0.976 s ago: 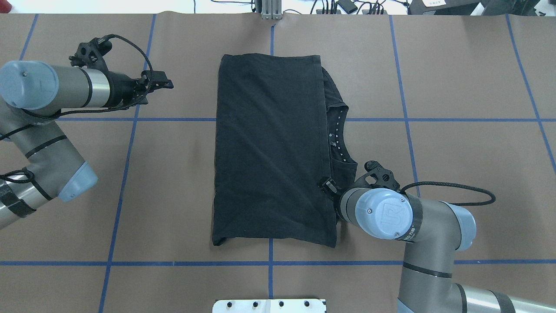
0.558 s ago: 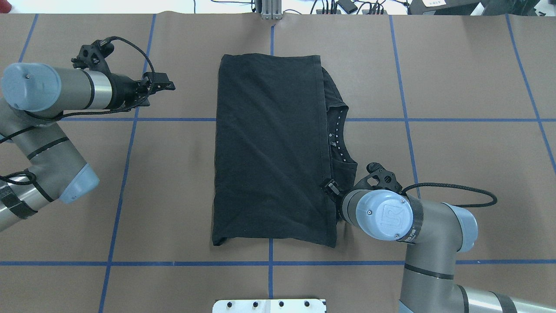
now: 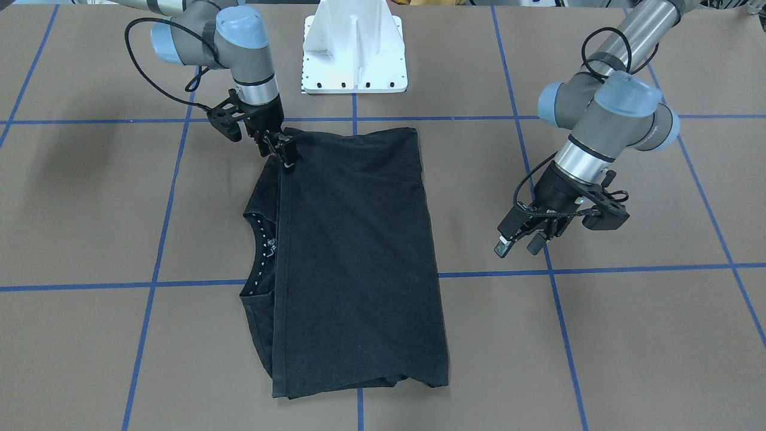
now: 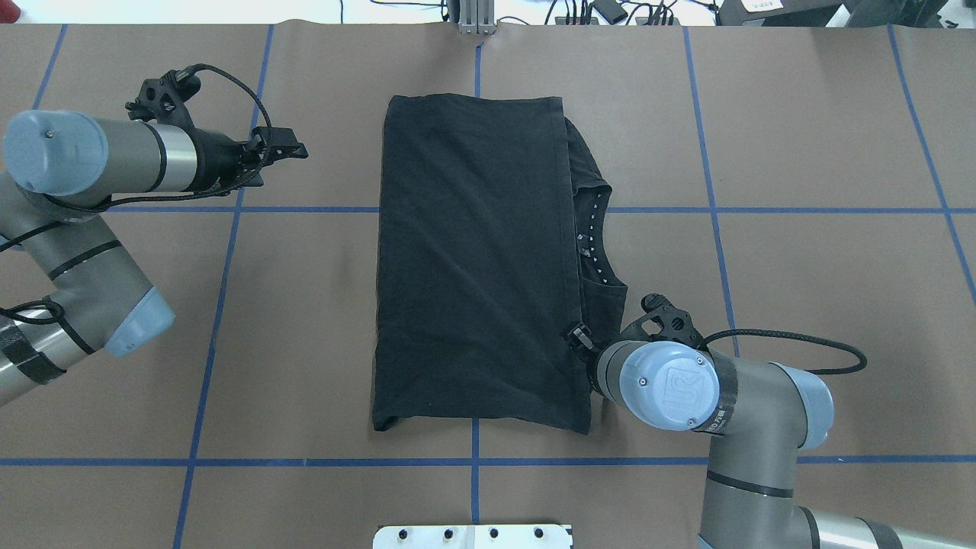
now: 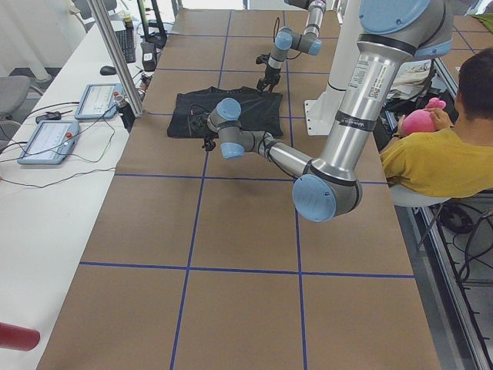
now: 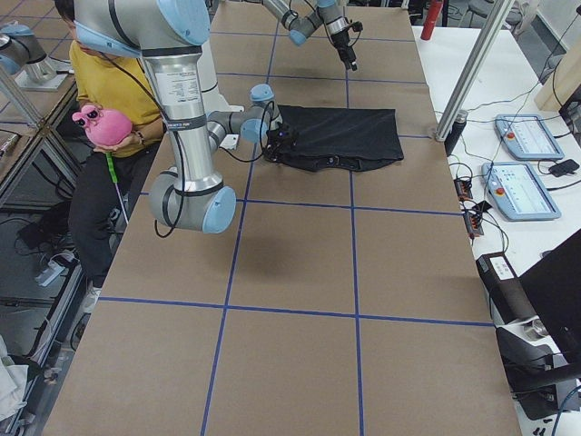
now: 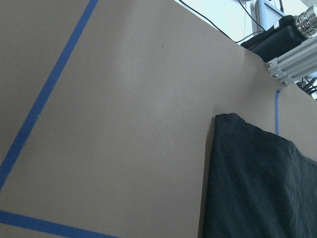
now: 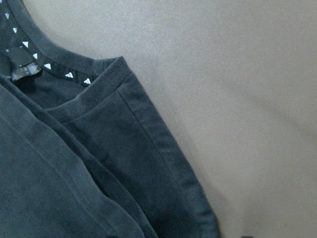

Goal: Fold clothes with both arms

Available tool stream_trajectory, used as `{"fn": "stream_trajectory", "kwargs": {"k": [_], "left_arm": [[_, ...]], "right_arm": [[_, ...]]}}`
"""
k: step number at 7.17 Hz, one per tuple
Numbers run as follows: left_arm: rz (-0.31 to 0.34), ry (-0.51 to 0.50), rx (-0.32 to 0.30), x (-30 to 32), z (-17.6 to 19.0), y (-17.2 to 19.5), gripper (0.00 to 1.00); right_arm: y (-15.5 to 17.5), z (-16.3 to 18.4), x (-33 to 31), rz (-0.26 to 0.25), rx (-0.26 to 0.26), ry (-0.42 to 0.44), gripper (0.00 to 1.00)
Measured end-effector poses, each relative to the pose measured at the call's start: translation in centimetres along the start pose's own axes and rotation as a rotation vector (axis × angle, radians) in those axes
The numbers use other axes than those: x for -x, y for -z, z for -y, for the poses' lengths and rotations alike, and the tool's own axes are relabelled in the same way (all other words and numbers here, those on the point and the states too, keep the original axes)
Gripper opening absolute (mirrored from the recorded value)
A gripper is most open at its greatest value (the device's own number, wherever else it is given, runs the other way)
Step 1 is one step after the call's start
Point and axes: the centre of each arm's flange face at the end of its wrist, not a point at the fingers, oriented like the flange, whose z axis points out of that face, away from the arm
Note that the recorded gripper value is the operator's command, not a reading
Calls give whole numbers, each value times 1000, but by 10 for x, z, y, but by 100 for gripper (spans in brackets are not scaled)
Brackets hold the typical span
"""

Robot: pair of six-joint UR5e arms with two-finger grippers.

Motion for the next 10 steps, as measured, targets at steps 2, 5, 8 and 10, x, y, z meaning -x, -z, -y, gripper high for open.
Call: {"fn": "stream_trajectory", "kwargs": {"k": [2, 5, 8, 10], "left_arm": [[-1, 0, 0, -1, 0, 0, 100], [-4, 0, 0, -2, 0, 1, 100], [-10, 27, 3, -4, -3, 3, 100], [-66, 161, 16, -28, -27, 15, 100]], "right_arm": [[1, -1, 0, 1, 3, 0, 0], [11, -1, 2, 11, 17, -2, 0], [21, -1, 4, 13, 22, -1, 0], [35, 0, 4, 7, 30, -1, 0]]}}
